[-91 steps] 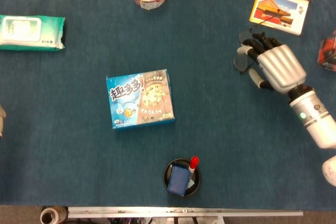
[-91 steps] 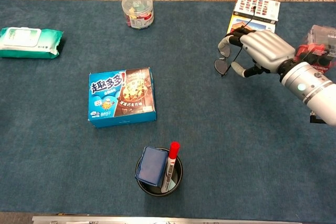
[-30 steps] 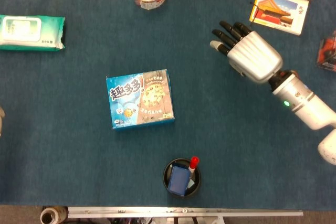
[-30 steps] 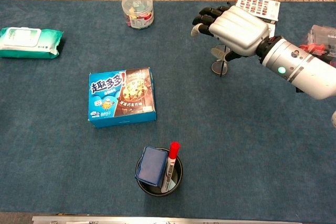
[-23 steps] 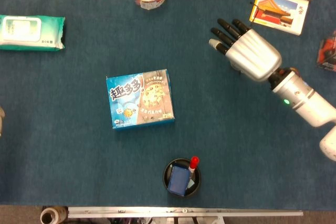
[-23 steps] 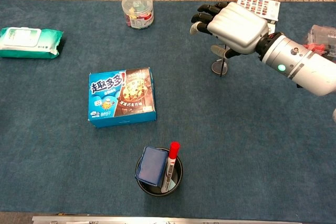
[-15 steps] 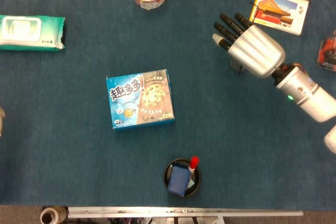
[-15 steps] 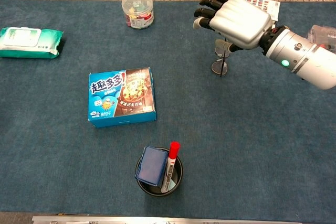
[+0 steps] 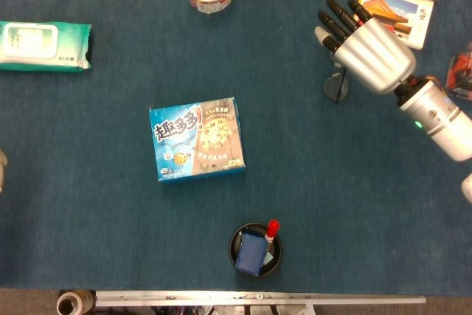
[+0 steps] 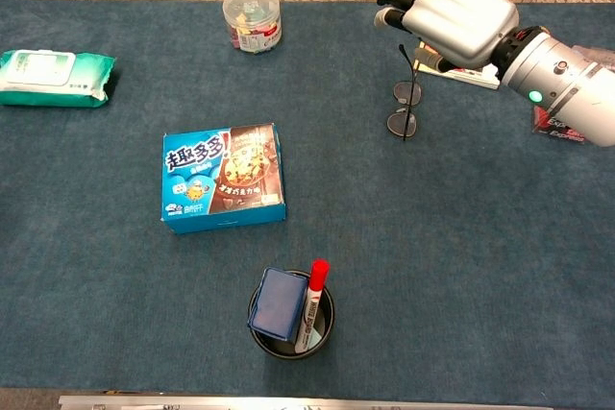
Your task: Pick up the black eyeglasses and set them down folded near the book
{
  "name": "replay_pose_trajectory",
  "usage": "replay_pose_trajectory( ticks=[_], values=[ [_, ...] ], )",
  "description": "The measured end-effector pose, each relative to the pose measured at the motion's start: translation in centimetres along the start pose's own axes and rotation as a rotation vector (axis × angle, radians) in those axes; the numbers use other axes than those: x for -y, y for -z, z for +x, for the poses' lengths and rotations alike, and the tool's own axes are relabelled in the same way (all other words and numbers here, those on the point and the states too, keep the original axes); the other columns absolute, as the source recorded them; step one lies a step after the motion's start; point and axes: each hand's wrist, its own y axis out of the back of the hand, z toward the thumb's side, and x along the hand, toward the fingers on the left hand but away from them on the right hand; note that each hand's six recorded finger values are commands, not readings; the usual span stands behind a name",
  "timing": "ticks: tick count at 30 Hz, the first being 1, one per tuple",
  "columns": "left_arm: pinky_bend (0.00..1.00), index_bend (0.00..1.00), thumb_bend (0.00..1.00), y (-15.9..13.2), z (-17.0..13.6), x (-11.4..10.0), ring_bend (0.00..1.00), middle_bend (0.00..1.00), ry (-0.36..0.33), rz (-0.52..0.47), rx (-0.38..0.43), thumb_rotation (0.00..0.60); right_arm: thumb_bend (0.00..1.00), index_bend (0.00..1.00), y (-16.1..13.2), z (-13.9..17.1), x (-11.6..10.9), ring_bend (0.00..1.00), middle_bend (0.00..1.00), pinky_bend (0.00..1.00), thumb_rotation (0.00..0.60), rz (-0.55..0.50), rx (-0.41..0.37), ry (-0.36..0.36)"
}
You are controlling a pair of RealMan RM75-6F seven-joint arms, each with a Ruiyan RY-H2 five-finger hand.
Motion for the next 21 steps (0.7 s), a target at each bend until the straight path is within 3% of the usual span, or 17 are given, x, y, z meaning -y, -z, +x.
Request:
replay_pose_trajectory(
  ticks=[21],
  values=[
    [0.46,0.52,0.48,0.04,-0.03,-0.14,0.37,0.45,-0.005,-0.004,-0.003,0.6,0.33,0.28,-0.06,-0.78,0.98,0.11,0.22,0.24,0.6,-0.063,0.024,-0.006]
  ],
)
